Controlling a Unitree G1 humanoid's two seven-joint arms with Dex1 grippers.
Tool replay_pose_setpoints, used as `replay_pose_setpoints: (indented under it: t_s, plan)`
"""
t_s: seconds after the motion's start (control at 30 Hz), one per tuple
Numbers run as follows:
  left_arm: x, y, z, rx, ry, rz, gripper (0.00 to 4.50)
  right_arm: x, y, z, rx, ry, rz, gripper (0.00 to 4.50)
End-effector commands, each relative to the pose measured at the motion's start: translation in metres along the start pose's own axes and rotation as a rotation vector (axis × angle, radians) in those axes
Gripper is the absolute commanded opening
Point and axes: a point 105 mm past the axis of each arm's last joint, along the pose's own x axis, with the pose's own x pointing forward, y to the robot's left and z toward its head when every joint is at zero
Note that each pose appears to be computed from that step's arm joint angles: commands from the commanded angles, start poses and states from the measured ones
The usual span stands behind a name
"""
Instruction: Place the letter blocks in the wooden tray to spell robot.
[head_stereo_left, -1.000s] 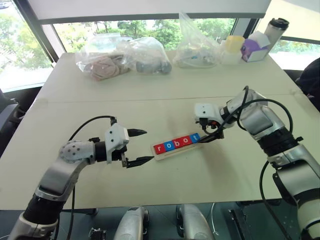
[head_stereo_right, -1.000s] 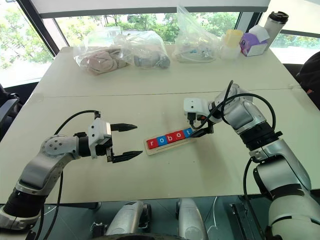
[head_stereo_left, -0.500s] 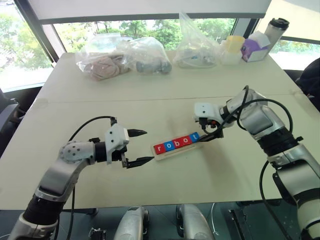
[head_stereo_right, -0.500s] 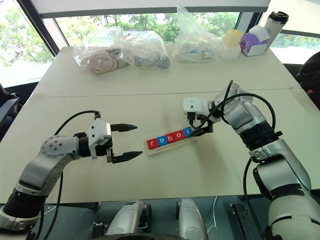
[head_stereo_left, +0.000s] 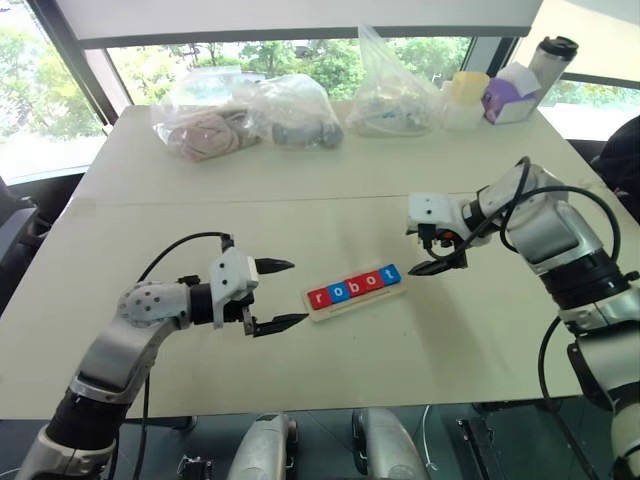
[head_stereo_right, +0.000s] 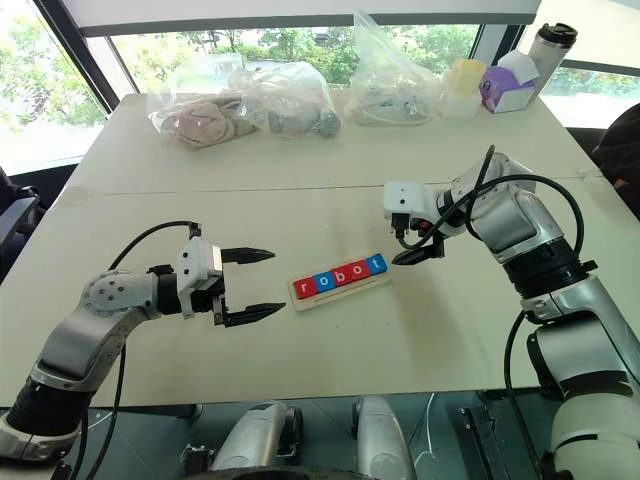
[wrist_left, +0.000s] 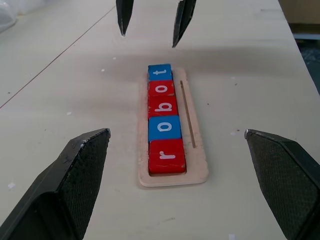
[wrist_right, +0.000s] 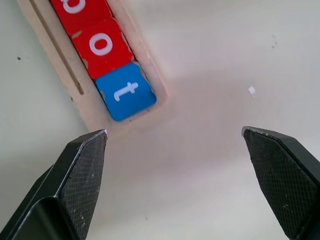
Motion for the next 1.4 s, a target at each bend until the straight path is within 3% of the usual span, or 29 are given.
replay_pose_setpoints:
  t_s: [0.03,0.5,1.4]
  plan:
    - [0.000,0.002,0.012,0.041,-0.031,-0.004,4.50,-0.012,-0.019,0.004,0.009,-0.023,-0.097,4.43]
    - [-0.001,0.002,0.014,0.041,-0.026,0.001,4.50,0.012,-0.015,0.011,-0.007,-0.051,-0.075,4.43]
    - [-0.001,0.002,0.015,0.036,-0.028,0.004,4.50,0.022,-0.002,0.013,-0.035,-0.050,-0.025,4.43]
